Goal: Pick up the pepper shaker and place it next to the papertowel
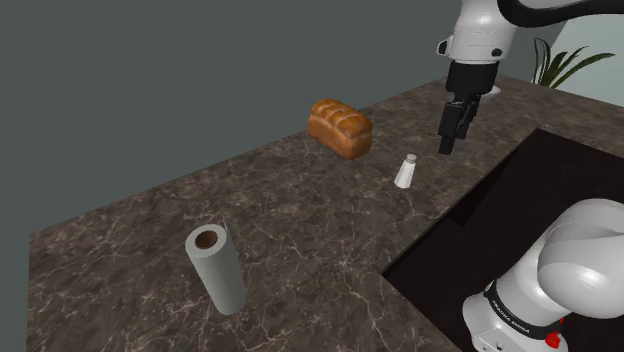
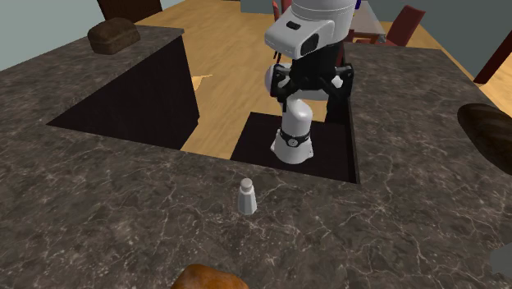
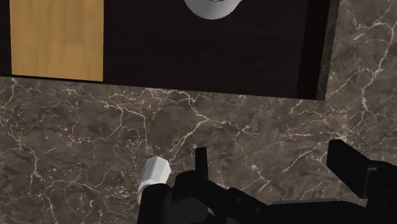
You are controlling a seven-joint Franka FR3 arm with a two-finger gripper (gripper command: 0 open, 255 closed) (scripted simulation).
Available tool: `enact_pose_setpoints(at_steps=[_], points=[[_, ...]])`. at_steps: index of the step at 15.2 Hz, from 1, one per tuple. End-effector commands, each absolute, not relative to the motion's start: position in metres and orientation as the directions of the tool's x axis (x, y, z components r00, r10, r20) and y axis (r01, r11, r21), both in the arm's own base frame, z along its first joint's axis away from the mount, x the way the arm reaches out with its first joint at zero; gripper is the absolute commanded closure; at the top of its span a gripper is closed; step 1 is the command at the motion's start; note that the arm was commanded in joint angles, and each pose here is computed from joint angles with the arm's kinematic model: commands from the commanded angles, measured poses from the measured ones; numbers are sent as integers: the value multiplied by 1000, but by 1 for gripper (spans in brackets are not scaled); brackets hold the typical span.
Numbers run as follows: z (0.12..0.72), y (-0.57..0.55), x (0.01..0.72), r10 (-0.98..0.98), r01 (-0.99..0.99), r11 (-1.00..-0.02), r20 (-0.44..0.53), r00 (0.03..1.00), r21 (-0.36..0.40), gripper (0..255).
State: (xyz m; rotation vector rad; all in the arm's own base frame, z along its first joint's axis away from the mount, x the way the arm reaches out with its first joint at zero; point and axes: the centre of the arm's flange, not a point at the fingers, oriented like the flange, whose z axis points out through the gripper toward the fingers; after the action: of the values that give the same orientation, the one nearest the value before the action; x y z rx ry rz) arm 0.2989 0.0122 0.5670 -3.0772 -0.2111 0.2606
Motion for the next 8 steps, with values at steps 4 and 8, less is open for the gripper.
enact_pose_setpoints(at_steps=[4,8], points=[[540,-1,314,119,117,-993,-125,985,-22,0],[505,-20,335,94,96,-995,-72,993,24,0]])
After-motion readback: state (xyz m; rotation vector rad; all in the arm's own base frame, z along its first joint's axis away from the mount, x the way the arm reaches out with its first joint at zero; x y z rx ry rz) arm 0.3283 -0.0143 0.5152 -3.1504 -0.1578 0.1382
